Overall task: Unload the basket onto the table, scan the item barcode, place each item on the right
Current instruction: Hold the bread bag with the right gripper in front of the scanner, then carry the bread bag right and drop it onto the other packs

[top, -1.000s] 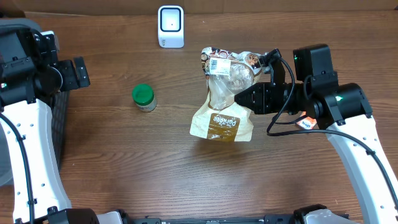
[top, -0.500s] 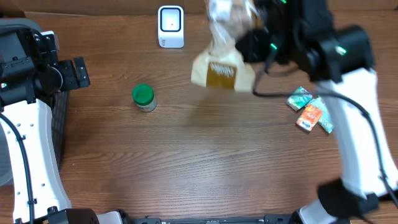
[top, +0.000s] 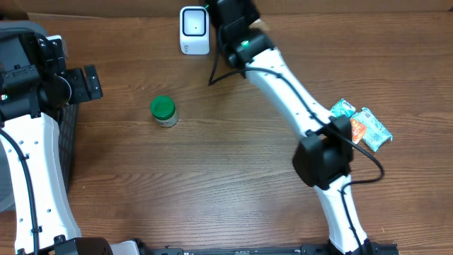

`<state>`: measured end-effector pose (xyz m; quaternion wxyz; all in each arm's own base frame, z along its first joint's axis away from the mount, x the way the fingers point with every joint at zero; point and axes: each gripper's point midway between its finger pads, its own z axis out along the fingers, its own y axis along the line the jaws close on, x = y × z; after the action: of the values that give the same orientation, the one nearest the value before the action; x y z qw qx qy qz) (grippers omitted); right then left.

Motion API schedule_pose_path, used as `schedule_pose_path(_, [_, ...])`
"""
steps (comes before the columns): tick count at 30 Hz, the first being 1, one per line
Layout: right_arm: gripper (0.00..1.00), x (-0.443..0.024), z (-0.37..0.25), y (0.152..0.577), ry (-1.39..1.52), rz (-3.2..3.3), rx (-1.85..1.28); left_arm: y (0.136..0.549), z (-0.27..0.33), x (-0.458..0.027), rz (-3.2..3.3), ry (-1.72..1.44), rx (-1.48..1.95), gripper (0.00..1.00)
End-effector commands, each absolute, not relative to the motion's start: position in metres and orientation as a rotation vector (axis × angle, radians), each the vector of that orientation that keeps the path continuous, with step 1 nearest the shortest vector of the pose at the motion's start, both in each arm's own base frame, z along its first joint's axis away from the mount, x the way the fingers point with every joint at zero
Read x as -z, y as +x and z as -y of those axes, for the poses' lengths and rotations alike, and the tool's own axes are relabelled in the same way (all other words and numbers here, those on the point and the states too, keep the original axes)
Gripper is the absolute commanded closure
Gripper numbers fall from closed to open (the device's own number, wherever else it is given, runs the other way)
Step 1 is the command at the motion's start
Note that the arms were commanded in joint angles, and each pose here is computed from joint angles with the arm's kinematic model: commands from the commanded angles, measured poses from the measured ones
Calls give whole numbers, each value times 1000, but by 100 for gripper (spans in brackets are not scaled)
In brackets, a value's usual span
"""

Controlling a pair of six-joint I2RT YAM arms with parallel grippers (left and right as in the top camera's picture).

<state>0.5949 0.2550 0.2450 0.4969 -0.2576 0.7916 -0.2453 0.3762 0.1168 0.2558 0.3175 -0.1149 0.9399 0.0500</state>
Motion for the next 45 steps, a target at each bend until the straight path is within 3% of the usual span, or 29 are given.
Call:
schedule_pose_path(1, [96, -242, -268, 603, -919, -1753, 928, 378, -117, -258, -2470, -283, -132, 1])
schedule_pose_path(12, [96, -175, -282, 622, -1018, -1705, 1072, 378, -117, -258, -2470, -283, -132, 0])
schedule_pose_path(28, [96, -168, -289, 620, -1031, -1700, 1068, 378, -117, -258, -2470, -283, -132, 0])
schedule_pose_path(37, [96, -194, -301, 614, -913, -1668, 1045, 378, -117, -257, -2470, -283, -132, 0])
schedule_pose_path(45, [96, -276, -283, 587, -725, -1741, 838, 378, -117, -258, -2470, -283, -132, 0])
